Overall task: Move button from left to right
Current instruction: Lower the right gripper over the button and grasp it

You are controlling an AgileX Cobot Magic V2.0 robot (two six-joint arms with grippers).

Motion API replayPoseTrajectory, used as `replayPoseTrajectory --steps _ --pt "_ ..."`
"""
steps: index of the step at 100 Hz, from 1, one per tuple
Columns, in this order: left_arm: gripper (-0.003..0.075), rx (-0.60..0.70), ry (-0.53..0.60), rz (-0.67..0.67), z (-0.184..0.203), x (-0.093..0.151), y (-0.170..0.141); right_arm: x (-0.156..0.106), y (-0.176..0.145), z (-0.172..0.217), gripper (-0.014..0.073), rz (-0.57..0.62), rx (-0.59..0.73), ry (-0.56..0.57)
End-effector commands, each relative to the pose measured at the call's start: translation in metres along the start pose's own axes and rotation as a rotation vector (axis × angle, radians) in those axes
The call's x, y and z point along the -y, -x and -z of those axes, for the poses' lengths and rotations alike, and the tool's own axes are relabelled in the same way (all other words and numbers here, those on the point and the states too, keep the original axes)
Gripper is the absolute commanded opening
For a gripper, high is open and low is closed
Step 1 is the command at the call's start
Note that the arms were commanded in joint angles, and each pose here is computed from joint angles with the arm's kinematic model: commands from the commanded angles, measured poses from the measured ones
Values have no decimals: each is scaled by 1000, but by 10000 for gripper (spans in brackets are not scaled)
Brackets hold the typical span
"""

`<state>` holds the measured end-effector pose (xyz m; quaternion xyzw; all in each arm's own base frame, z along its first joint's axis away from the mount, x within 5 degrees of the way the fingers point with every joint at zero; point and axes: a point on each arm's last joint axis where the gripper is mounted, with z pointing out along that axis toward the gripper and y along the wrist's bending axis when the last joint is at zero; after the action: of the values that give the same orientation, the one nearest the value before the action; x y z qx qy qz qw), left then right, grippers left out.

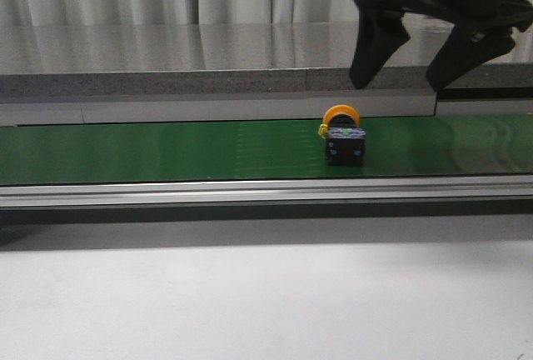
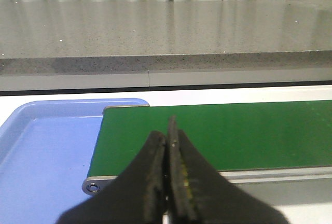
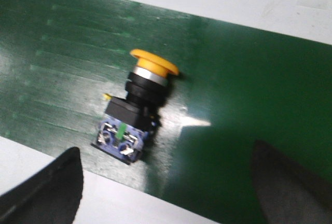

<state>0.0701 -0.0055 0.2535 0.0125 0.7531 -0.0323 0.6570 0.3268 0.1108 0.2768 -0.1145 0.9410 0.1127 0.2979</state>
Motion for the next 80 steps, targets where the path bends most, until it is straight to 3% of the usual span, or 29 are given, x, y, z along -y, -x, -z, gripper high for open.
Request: replayPoseTrajectory --steps 1,43,50,69,80 --pt "-21 101 4 8 2 0 16 -9 19 10 644 22 101 19" --pt "-20 101 4 8 2 0 16 -7 10 -37 634 60 -19 -9" --pt "-21 101 4 8 2 0 16 -6 7 -42 571 56 -37 -10" --pt "-21 101 4 8 2 0 16 -5 6 -41 283 54 -50 -11" --pt "-20 101 4 8 2 0 16 1 10 -33 252 38 -52 -20"
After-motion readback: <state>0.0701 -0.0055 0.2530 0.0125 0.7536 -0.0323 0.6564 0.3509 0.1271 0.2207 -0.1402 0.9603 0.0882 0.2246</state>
